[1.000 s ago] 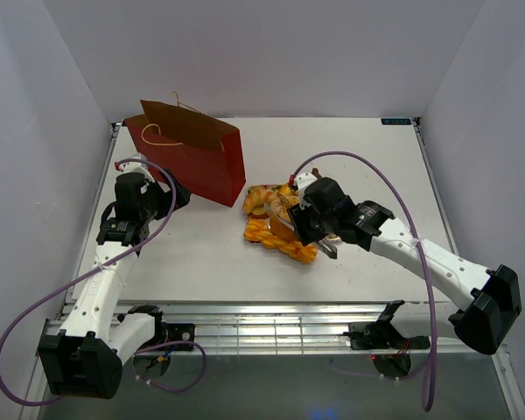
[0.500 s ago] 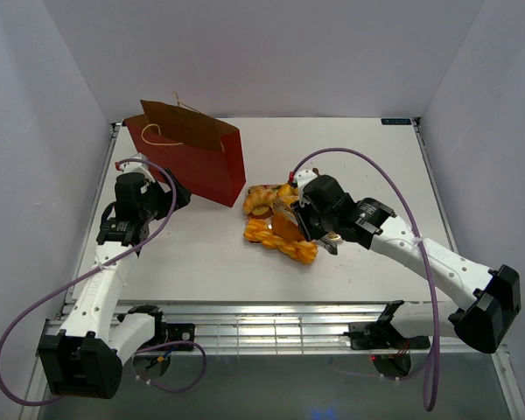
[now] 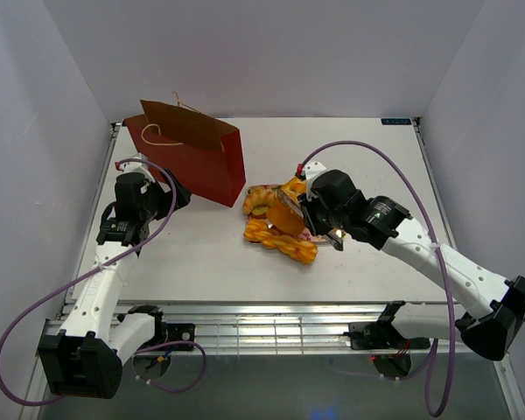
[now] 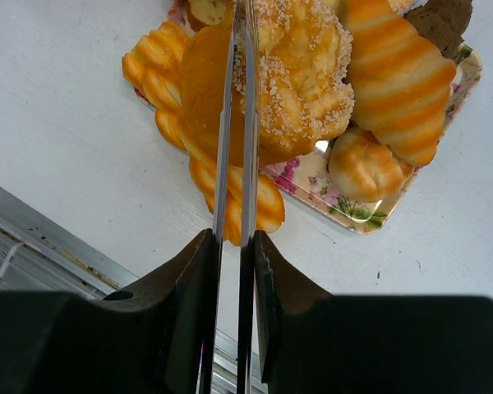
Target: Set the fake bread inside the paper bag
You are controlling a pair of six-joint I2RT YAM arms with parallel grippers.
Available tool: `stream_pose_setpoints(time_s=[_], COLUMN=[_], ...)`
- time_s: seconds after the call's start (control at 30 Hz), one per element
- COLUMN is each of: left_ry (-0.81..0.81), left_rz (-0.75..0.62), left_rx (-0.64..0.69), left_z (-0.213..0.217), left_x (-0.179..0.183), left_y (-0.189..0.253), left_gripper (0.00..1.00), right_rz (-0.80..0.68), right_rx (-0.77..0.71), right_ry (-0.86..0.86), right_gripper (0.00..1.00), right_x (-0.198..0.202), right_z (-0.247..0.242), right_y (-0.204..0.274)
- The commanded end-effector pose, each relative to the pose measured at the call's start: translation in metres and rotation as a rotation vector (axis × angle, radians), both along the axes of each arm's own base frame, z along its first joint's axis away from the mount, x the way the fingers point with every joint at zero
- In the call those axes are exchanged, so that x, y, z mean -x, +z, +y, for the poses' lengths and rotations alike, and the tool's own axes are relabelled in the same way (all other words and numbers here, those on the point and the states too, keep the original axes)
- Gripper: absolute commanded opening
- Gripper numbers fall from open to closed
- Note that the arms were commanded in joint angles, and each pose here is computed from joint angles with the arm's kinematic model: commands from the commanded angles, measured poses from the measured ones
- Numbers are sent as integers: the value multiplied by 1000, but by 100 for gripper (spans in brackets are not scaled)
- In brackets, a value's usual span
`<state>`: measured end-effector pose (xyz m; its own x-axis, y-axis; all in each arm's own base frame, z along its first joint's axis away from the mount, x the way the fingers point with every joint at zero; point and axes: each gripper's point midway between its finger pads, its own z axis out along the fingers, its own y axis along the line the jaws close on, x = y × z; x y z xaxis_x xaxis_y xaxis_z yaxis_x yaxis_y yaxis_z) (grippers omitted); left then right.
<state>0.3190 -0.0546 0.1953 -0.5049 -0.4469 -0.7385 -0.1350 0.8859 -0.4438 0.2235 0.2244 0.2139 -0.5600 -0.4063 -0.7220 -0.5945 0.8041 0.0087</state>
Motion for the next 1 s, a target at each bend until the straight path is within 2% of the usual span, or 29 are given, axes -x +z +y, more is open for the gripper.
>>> stream_pose_setpoints(time_s=[0.0, 0.37, 0.97], left_ry=[-11, -14, -13], left_rz=[-36, -36, -43], left_rx=[4, 2, 8], left_z=[-2, -3, -3], left_x=[-2, -2, 0], left_y=[12, 12, 14], left_gripper=[98, 98, 98], right_rz=[-97, -109, -225], right_rx=[-95, -192, -458], right_ry=[-24, 4, 126], right_gripper=[11, 8, 8], right_x=[-5, 3, 2], right_z=[2, 9, 49], right_y=[45, 74, 169])
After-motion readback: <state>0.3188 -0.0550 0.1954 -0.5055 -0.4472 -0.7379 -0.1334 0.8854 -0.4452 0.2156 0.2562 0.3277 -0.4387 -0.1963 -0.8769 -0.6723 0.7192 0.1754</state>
